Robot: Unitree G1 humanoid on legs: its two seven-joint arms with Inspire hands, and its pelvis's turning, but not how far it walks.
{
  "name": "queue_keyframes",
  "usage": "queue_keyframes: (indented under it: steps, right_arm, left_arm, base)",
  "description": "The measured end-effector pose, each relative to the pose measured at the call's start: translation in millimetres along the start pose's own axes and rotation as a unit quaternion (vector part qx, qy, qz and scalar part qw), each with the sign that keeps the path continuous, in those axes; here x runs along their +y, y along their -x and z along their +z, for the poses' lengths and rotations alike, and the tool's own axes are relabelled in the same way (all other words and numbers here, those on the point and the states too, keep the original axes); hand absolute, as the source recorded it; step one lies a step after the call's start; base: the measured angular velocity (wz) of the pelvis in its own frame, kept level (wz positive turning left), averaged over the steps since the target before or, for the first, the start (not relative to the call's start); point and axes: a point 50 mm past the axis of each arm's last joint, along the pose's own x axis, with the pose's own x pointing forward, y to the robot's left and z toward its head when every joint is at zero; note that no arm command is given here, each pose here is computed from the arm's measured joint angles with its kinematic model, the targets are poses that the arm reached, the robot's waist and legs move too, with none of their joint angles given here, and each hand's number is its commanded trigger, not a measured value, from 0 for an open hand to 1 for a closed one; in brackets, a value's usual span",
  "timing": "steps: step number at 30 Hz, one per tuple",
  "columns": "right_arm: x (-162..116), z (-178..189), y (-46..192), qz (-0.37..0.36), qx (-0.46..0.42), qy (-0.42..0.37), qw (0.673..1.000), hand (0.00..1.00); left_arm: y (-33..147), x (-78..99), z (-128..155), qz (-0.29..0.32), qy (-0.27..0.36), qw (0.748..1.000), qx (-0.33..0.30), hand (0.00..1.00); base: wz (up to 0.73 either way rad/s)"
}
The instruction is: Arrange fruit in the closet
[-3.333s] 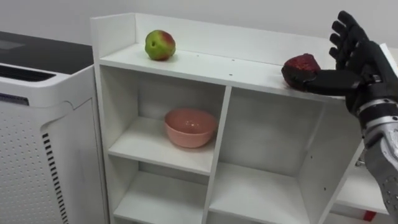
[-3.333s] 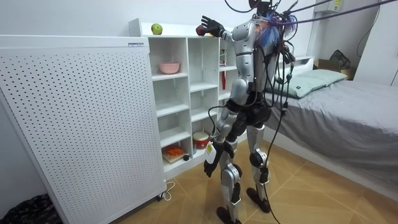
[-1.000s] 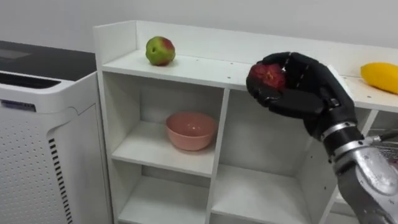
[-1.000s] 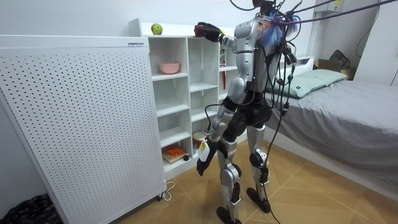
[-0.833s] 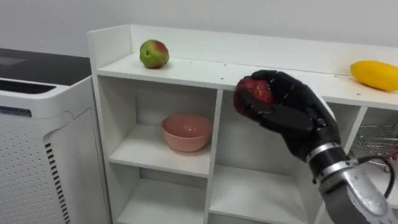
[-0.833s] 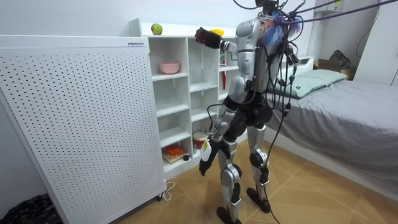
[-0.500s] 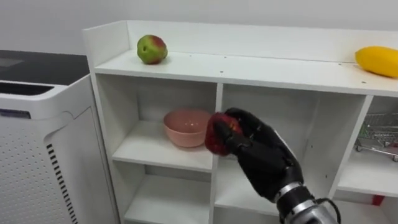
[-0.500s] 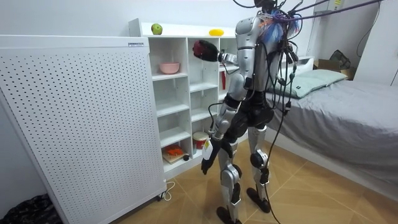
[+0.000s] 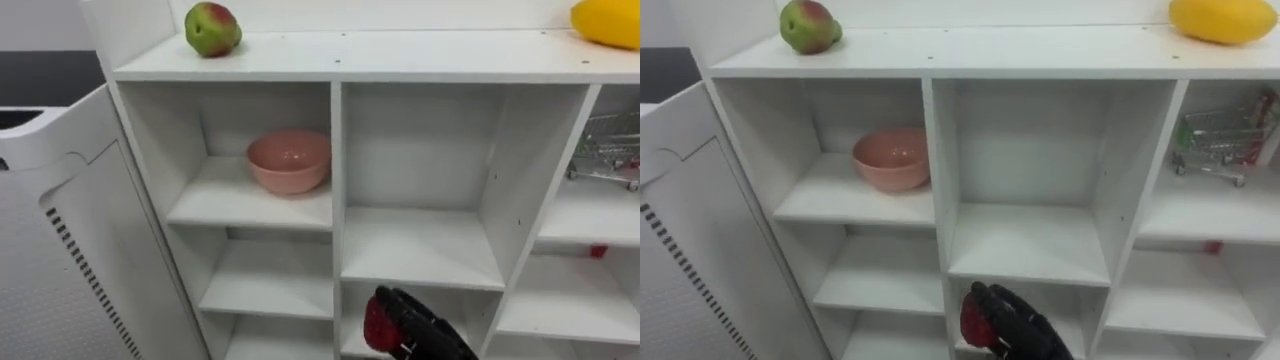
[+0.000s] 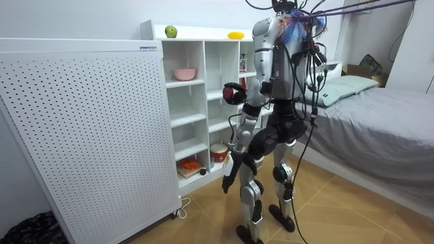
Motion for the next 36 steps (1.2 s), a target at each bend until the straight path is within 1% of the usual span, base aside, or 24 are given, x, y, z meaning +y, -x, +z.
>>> queue_keyframes:
  steps: [2, 4, 5, 8, 12, 14, 15, 18, 21, 24, 26, 30, 36]
  right_arm:
    - [-3.1, -2.6, 0.2, -0.009, 0.002, -0.016, 1.000, 1.00]
    - [-3.4, -2.7, -0.2, -0.011, -0.002, -0.038, 0.999, 1.00]
    - [-5.7, -3.7, 0.1, -0.020, -0.002, -0.053, 0.998, 1.00]
    - [-10.0, -5.7, 0.5, -0.045, 0.000, -0.080, 0.996, 1.00]
    - [-13.3, -0.5, 0.4, -0.062, -0.012, -0.112, 0.992, 1.00]
    - [-15.0, 2.5, 0.4, -0.071, -0.017, -0.119, 0.990, 1.00]
    - [-15.5, 4.0, 0.2, -0.073, -0.019, -0.119, 0.990, 1.00]
    - [-15.1, 17.2, -2.9, -0.079, -0.040, -0.124, 0.988, 1.00]
    - [-3.4, 34.7, -11.6, -0.060, -0.060, -0.130, 0.988, 1.00]
    - [4.0, 54.7, -17.2, -0.044, -0.083, -0.152, 0.984, 1.00]
    - [7.4, 72.5, -20.7, -0.040, -0.106, -0.188, 0.976, 1.00]
    - [8.3, 89.1, -21.7, -0.043, -0.124, -0.212, 0.968, 1.00]
    - [23.9, 114.5, -27.7, -0.027, -0.149, -0.224, 0.963, 1.00]
  left_arm:
    - [0.3, -4.2, -0.8, 0.000, 0.023, 1.000, 0.001, 0.00]
    - [0.2, -4.6, 0.8, 0.001, 0.044, 0.999, -0.001, 0.00]
    - [0.2, -5.1, 1.0, 0.003, 0.059, 0.998, -0.001, 0.00]
    - [0.8, -6.4, 1.0, 0.007, 0.080, 0.997, -0.001, 0.00]
    - [1.6, -4.5, 8.3, 0.018, 0.102, 0.994, -0.018, 0.00]
    - [1.7, -2.4, 8.5, 0.022, 0.133, 0.991, -0.022, 0.00]
    - [1.7, -1.5, 8.1, 0.024, 0.138, 0.990, -0.022, 0.00]
    - [1.6, 3.4, 7.4, 0.037, 0.154, 0.987, -0.026, 0.00]
    - [1.5, 7.8, 4.7, 0.048, 0.152, 0.987, -0.025, 0.00]
    - [2.0, 12.5, 7.3, 0.055, 0.155, 0.986, -0.033, 0.00]
    - [2.7, 16.6, 15.0, 0.068, 0.160, 0.984, -0.049, 0.00]
    - [3.5, 18.8, 20.5, 0.075, 0.181, 0.979, -0.062, 0.00]
    - [3.4, 22.8, 18.4, 0.078, 0.208, 0.973, -0.059, 0.00]
  base:
    - [-0.07]
    - [-0.05]
    - [-0.06]
    - [-0.09]
    - [-0.07]
    - [-0.02]
    - [0.03]
    - [0.04]
    - [-0.05]
    - [0.02]
    - [0.08]
    - [0.11]
    - [0.10]
